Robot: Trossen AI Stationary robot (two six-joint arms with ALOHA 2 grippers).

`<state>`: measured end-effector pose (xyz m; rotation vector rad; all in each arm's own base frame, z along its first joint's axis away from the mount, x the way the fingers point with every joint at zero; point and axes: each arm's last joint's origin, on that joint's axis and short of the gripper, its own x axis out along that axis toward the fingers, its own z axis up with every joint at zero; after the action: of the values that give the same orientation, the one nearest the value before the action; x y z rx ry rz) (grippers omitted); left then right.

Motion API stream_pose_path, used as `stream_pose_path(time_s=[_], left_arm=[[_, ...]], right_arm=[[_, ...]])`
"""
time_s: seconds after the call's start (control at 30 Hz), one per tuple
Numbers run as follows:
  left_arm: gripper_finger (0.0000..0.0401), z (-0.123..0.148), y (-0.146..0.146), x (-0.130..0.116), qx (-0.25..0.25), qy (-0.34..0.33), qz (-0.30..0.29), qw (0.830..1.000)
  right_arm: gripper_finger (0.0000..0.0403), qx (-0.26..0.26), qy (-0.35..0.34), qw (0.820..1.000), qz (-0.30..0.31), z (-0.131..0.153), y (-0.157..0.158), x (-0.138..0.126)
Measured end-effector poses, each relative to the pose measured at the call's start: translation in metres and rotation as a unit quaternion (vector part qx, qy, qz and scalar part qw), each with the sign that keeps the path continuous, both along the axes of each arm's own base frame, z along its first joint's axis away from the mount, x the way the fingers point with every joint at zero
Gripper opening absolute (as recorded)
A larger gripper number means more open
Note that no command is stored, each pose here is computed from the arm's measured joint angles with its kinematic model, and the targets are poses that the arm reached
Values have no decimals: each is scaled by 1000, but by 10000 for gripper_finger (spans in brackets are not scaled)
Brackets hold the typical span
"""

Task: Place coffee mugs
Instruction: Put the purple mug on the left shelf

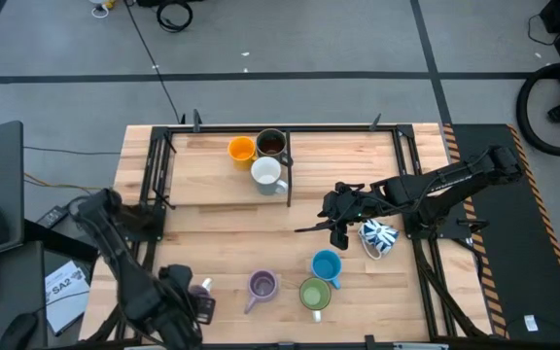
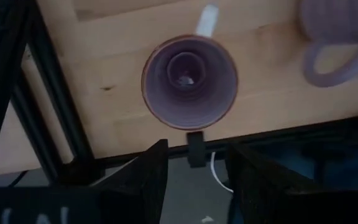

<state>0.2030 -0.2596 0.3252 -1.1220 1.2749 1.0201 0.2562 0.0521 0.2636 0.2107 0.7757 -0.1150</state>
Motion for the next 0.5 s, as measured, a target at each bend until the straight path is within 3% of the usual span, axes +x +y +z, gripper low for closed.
stream_pose_path(time_s=[0.5], left_arm=[[165,-48,-28,2,47,111,-12,993]], right_arm=[[140,-2,0,1000,-2,0,0,0]])
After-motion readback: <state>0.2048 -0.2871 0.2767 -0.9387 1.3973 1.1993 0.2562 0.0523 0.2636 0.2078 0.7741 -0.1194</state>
